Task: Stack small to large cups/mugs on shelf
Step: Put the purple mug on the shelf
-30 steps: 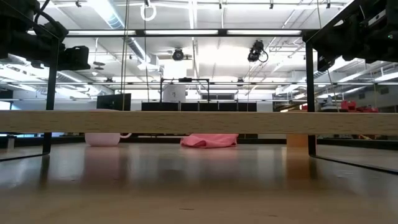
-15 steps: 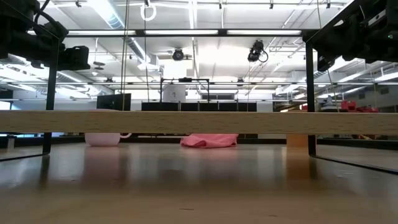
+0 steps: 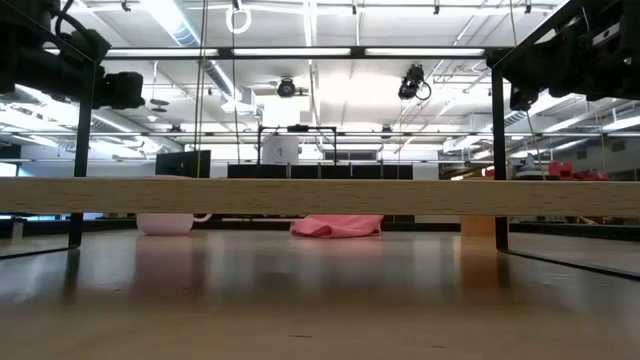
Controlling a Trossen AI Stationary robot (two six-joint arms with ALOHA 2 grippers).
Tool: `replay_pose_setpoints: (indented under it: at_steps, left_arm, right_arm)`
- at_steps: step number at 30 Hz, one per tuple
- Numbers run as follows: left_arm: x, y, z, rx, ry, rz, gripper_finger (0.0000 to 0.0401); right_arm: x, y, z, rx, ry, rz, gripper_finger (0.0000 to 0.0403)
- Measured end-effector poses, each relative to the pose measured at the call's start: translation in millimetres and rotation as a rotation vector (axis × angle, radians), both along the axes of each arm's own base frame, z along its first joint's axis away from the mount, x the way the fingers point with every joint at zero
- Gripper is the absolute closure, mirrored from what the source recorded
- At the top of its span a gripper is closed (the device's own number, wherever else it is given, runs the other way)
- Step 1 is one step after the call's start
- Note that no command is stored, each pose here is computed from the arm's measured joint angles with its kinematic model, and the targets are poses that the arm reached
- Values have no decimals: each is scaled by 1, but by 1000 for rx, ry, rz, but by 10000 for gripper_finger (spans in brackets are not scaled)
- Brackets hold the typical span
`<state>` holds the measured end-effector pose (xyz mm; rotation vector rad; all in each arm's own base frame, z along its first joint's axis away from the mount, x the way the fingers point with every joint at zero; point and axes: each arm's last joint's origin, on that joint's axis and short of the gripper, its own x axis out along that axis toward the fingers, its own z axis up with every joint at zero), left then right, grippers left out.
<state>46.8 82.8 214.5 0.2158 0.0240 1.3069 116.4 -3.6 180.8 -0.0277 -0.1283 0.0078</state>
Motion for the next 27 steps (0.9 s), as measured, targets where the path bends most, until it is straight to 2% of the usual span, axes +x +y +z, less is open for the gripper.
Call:
replay_pose_setpoints:
  at_steps: [6, 10, 13, 18, 20, 23, 27]
  left_arm:
    - [0, 0, 0, -2, 7, 0, 256]
    - [0, 0, 0, -23, -67, -8, 250]
    - [0, 0, 0, -67, -228, -25, 248]
    - [0, 0, 0, -183, -650, -70, 251]
    - [0, 0, 0, -217, -775, -84, 254]
    - [0, 0, 0, -242, -871, -94, 258]
    - [-1, 0, 1, -224, -877, -81, 261]
  right_arm:
    - [0, 0, 0, 3, -2, 1, 352]
    - [0, 0, 2, 2, -25, 1, 352]
    - [-1, 0, 7, -8, -72, 0, 352]
    - [-3, 0, 15, -20, -159, -2, 352]
    - [-4, 0, 17, -21, -184, -3, 352]
    - [-4, 0, 18, -16, -193, -1, 352]
    - [-4, 0, 18, 29, -192, 9, 352]
